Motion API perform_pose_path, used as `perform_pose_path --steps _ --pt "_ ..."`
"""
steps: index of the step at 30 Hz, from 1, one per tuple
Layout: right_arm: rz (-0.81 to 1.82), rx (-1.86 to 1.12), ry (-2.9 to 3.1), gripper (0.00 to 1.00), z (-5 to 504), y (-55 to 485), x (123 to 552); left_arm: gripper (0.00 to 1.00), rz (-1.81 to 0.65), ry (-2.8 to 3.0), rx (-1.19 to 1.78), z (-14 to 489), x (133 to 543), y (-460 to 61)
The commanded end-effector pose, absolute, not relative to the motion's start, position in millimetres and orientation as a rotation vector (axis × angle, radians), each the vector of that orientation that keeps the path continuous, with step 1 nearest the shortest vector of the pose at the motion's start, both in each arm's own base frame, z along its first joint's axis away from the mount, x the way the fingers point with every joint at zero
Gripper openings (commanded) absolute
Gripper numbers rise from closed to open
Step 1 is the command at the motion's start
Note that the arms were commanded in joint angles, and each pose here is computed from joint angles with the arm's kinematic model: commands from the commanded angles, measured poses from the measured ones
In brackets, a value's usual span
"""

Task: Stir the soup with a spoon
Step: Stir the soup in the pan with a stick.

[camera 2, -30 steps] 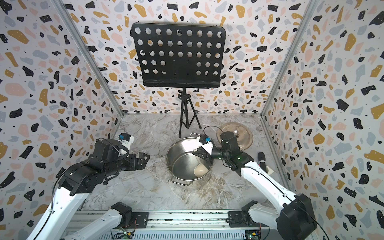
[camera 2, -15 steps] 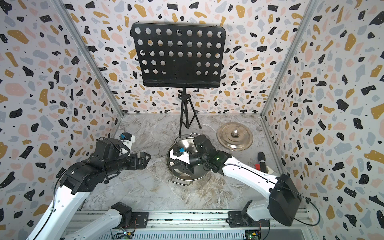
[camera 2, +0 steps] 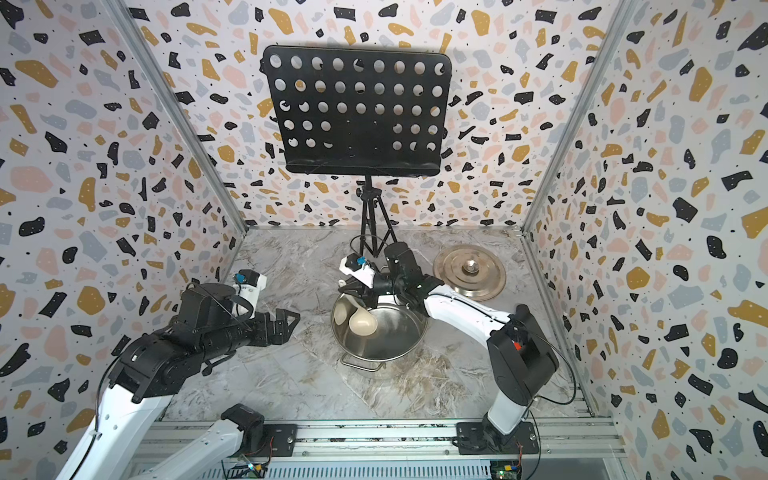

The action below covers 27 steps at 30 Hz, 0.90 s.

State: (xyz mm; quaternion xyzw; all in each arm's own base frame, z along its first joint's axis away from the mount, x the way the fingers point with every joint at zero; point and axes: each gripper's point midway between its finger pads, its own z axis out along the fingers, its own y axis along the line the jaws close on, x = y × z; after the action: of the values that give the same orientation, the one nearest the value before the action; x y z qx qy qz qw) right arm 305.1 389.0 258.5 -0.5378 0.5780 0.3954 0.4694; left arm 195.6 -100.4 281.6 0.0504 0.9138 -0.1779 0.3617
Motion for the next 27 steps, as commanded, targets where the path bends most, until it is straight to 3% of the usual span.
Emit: perform_pose_path --steps 1,7,16,27 --pt "0.920 -1.197 1.388 0.00 291 358 326 1.00 -0.470 2.330 0.172 282 195 -103" --pt "0.848 -1.126 1.466 0.00 287 304 325 1.00 -0.479 2.300 0.186 286 199 -106" --pt "0.913 -1.199 1.531 0.00 273 269 245 0.99 -0.455 2.270 0.181 288 206 -105" --pt "1.076 -1.372 1.344 0.00 296 327 166 1.00 -0.446 2.226 0.171 294 214 -105"
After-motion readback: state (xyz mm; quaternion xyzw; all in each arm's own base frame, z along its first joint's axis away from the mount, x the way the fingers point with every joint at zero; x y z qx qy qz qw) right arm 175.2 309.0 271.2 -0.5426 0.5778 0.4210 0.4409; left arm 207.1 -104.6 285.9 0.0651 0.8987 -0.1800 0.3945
